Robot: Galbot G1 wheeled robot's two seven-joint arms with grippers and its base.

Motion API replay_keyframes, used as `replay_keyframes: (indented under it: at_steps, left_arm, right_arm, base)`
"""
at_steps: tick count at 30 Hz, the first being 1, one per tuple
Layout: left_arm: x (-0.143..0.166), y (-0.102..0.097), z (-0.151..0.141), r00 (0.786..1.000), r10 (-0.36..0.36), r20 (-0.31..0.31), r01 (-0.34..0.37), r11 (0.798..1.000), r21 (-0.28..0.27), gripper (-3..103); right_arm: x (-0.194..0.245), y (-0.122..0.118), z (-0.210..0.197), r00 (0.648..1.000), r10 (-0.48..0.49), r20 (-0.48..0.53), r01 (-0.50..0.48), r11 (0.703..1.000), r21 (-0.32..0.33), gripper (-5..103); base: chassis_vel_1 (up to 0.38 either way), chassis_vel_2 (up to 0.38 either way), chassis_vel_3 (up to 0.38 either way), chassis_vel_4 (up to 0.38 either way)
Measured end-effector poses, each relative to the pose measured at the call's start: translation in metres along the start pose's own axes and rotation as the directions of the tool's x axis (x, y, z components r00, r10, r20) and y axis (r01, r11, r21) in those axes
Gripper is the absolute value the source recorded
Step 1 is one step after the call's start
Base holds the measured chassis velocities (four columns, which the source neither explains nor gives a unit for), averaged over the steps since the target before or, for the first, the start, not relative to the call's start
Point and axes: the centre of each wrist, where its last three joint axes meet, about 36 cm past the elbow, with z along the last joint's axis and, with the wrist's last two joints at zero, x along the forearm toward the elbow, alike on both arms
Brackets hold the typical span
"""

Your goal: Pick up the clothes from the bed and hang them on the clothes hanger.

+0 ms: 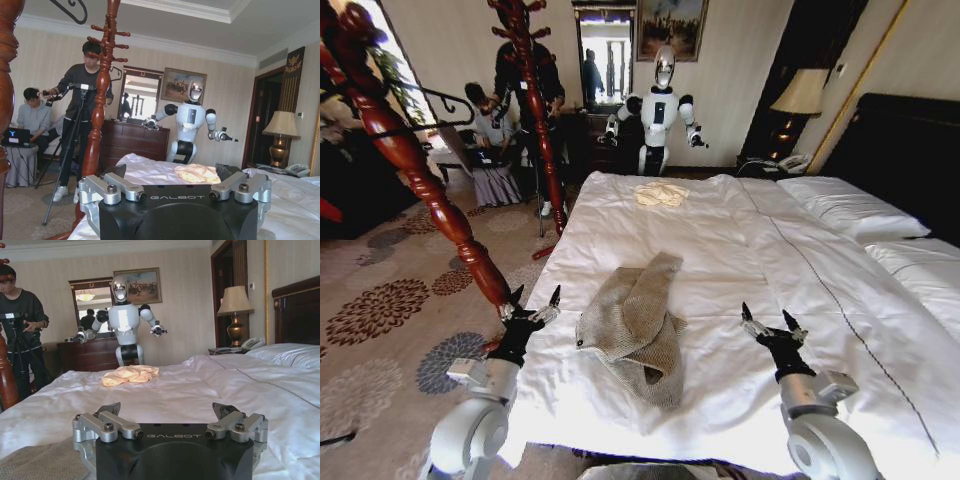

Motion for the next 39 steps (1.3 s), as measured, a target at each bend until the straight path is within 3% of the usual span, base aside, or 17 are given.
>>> replay_keyframes:
  at_steps: [3,4,7,9,11,13,15,19,22,31,39]
  left_arm:
    - [0.000,0.000,-0.002,1.000,-0.003,0.005,0.003,1.000,-0.002,100]
    - [0.000,0.000,-0.002,1.000,-0.003,0.005,0.003,1.000,-0.002,100]
    - [-0.001,0.001,-0.004,1.000,-0.004,0.009,0.004,1.000,-0.014,100]
    - [-0.001,0.001,-0.005,1.000,-0.004,0.010,0.004,1.000,-0.015,100]
    - [0.000,0.001,-0.009,1.000,-0.003,0.019,0.003,1.000,-0.023,100]
    - [0.002,-0.001,-0.013,1.000,-0.003,0.023,0.003,1.000,-0.023,100]
    - [0.003,-0.001,-0.014,1.000,-0.003,0.025,0.003,1.000,-0.023,100]
    - [0.005,-0.002,-0.026,0.999,0.006,0.049,-0.004,1.000,-0.030,100]
    - [0.006,-0.001,-0.033,0.998,0.016,0.065,-0.014,0.999,-0.033,100]
    - [0.017,-0.015,-0.052,0.994,0.018,0.105,-0.017,1.000,-0.007,100]
    - [0.017,-0.016,-0.053,0.995,0.015,0.095,-0.014,1.000,-0.008,100]
  right_arm:
    - [0.006,0.013,-0.011,0.994,-0.031,-0.103,0.011,0.982,-0.189,100]
    - [0.006,0.013,-0.011,0.994,-0.031,-0.103,0.011,0.982,-0.189,100]
    - [0.016,0.034,-0.032,0.950,-0.093,-0.299,-0.044,0.906,-0.422,100]
    - [0.017,0.035,-0.033,0.945,-0.101,-0.312,-0.048,0.899,-0.434,100]
    - [0.017,0.041,-0.030,0.907,-0.153,-0.393,-0.061,0.876,-0.479,100]
    - [0.013,0.040,-0.023,0.867,-0.179,-0.465,-0.084,0.868,-0.490,100]
    - [0.012,0.040,-0.023,0.855,-0.186,-0.484,-0.092,0.864,-0.494,100]
    - [0.004,0.044,-0.025,0.741,-0.238,-0.628,-0.159,0.847,-0.508,100]
    - [-0.001,0.046,-0.019,0.717,-0.233,-0.657,-0.173,0.853,-0.492,100]
    - [-0.018,0.042,0.003,0.701,-0.189,-0.688,-0.209,0.867,-0.452,100]
    - [-0.022,0.049,0.014,0.696,-0.192,-0.692,-0.215,0.864,-0.456,100]
  base:
    - [0.000,0.000,0.000,0.000]
    - [0.000,0.000,0.000,0.000]
    - [0.000,0.000,0.000,0.000]
    - [0.000,0.000,0.000,0.000]
    - [0.000,0.000,0.000,0.000]
    - [0.000,0.000,0.000,0.000]
    - [0.000,0.000,0.000,0.000]
    - [0.000,0.000,0.000,0.000]
    - [0.000,0.000,0.000,0.000]
    - [0.000,0.000,0.000,0.000]
    - [0.000,0.000,0.000,0.000]
